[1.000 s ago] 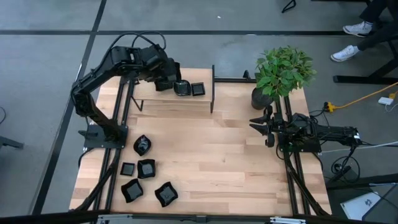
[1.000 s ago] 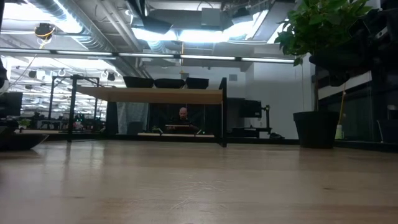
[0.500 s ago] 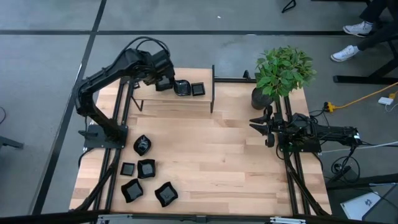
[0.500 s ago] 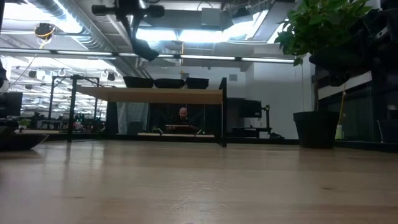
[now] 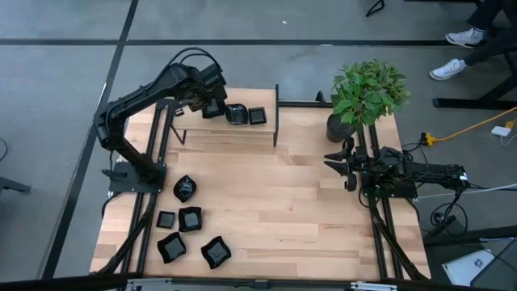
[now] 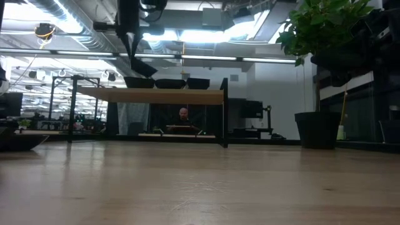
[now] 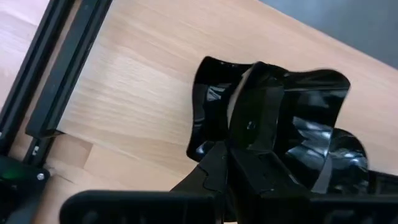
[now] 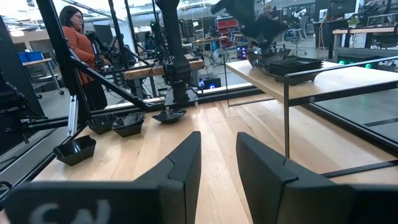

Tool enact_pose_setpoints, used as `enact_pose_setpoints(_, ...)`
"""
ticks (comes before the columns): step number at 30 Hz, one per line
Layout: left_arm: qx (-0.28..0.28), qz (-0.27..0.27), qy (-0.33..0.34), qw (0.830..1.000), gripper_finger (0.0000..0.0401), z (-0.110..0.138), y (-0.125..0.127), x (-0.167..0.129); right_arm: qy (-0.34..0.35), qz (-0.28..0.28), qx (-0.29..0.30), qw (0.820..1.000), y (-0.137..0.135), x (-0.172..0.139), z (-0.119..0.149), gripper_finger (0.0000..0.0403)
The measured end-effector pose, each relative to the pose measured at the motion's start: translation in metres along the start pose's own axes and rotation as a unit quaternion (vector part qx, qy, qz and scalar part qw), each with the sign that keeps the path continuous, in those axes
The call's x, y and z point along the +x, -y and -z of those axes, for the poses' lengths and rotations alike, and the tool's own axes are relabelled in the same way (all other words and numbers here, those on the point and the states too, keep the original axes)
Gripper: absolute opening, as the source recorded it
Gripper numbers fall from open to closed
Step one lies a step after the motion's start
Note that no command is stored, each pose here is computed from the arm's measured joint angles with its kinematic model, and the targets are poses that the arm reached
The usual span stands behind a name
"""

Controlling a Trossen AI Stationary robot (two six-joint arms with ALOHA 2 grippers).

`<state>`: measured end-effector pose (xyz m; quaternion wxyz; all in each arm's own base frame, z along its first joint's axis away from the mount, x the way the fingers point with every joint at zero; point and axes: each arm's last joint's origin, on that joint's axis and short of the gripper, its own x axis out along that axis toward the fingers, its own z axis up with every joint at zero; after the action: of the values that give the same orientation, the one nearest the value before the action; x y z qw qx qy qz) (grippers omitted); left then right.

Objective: Pick & Place Mini shaped plates
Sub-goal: Stack the distorted square plate on top of the distorted square plates on the shelf, then stack the leaf shaped plate on top of the leaf shaped plates on the shelf

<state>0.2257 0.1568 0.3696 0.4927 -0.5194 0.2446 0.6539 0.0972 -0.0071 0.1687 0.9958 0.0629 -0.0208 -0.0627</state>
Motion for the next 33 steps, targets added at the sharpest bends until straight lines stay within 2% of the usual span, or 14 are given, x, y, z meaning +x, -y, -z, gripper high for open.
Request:
enact_pose_setpoints(7,-0.011,-0.005,0.004,1.0,0.0016,-0.009,-0.001,0.007,0.0,0.0,0.0,1.0,0.0,0.0,0.0,0.0103)
enact_pose_setpoints(12,0.014,0.013,-0.001,1.0,0.0017,-0.014,0.001,0.008,0.0,0.0,0.0,1.0,0.0,0.0,0.0,0.0103)
enact_pose_setpoints(17,0.005,0.014,-0.01,1.0,0.0029,-0.015,0.001,0.009,0.0,0.0,0.0,1.0,0.0,0.0,0.0,0.0103)
enact_pose_setpoints(25,-0.019,0.013,-0.016,1.0,0.0081,-0.015,0.001,0.009,0.0,0.0,0.0,1.0,0.0,0.0,0.0,0.0103)
enact_pose_setpoints(33,-0.017,0.014,-0.043,0.999,0.0151,-0.012,0.0,0.008,0.0,0.0,0.0,1.0,0.0,0.0,0.0,0.0103)
